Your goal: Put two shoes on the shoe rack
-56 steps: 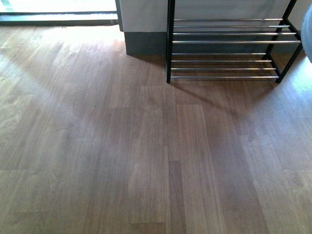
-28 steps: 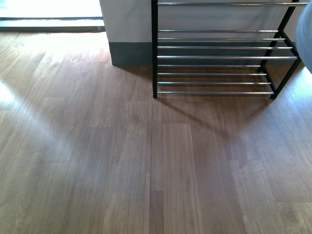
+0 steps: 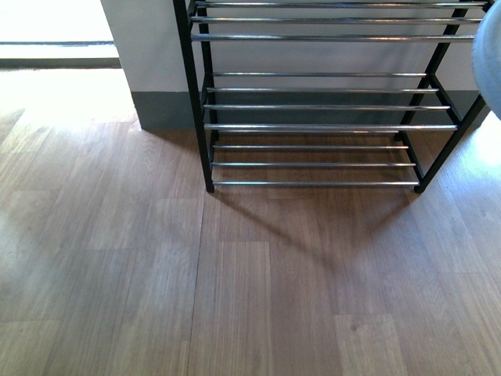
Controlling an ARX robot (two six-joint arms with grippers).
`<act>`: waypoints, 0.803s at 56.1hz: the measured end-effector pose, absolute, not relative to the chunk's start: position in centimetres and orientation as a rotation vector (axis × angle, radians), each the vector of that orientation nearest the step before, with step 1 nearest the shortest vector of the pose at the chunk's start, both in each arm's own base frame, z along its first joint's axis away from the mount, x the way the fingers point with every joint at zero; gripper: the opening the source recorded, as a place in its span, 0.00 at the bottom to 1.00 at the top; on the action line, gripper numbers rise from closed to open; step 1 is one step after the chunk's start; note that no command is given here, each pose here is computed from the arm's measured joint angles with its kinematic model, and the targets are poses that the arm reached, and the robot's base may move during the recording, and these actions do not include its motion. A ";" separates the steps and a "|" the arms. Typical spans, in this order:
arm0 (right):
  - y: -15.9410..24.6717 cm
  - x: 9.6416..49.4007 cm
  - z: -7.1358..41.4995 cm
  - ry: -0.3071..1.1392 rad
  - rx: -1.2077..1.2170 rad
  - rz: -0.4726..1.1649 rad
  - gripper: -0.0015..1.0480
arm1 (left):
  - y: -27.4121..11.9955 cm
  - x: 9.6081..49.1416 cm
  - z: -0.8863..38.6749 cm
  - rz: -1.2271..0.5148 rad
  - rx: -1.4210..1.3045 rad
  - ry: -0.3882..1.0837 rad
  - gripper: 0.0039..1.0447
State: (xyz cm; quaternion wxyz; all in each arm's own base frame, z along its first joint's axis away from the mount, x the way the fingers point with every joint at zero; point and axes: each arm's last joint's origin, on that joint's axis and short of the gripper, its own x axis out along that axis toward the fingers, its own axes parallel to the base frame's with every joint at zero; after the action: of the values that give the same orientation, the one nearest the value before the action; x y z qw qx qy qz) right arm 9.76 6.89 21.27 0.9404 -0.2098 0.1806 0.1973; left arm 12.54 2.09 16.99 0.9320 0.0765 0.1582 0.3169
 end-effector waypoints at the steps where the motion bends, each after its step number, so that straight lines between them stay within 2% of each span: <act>1: 6.9 9.8 21.3 0.369 -0.428 0.403 0.02 | 2.1 12.5 17.0 0.648 0.157 0.325 0.02; 45: 6.9 9.8 21.1 0.377 -0.432 0.406 0.02 | 2.1 12.5 17.0 0.648 0.157 0.325 0.02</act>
State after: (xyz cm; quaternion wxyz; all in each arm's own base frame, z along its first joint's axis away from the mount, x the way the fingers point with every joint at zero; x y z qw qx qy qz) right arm 9.79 6.92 21.06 0.9390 -0.2116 0.1845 0.1986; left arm 12.54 2.09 16.97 0.9321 0.0768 0.1588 0.3165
